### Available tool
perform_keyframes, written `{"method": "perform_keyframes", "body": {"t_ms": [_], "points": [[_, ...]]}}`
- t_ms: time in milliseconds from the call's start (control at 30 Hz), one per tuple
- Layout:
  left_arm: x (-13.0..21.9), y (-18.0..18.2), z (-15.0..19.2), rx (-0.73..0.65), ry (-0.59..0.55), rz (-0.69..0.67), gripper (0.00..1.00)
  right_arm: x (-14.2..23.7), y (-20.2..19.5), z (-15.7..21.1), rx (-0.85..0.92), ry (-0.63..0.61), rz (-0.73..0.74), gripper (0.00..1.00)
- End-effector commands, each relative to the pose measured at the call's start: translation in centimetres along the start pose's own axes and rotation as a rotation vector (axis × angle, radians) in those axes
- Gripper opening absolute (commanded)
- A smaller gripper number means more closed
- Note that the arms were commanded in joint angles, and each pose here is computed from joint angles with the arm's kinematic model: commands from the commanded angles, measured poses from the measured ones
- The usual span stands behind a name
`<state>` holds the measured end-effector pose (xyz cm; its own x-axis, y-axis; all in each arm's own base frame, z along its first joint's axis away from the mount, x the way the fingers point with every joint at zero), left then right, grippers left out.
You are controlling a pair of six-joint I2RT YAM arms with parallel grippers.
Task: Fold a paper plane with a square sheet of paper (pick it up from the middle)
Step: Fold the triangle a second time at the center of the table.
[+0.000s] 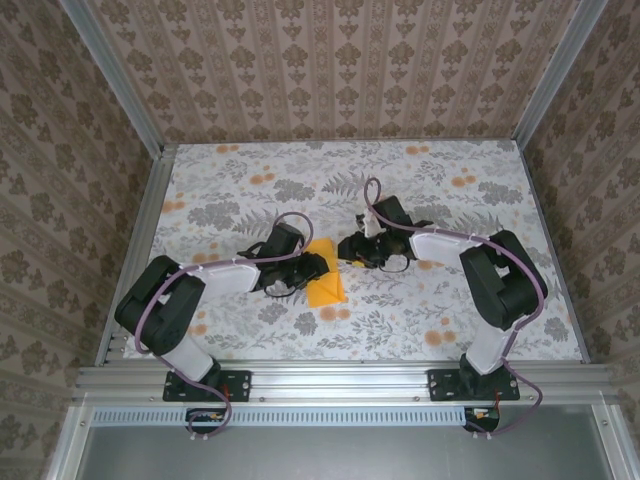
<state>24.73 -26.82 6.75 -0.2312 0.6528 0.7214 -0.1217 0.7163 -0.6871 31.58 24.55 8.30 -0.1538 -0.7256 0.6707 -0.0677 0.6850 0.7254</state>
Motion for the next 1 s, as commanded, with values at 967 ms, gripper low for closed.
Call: {"method": "perform_keyframes", "body": {"t_ms": [967], "points": [[0.1,-0.1,0.1,-0.021,0.004,0.007,0.38,-3.2,0.6,2.7,0.066,0.143,-0.063,0.21]]}}
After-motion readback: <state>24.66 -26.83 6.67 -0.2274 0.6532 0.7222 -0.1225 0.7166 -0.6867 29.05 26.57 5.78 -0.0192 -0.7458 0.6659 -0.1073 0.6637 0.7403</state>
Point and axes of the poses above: each hand's point on the last joint's axis, 136 mm out from that joint toward the fingers, its own x axis back along the fingers, its own y axis along the line the jaws close on, z = x × y, the point moved 3 cm from there along x, back along the fingers
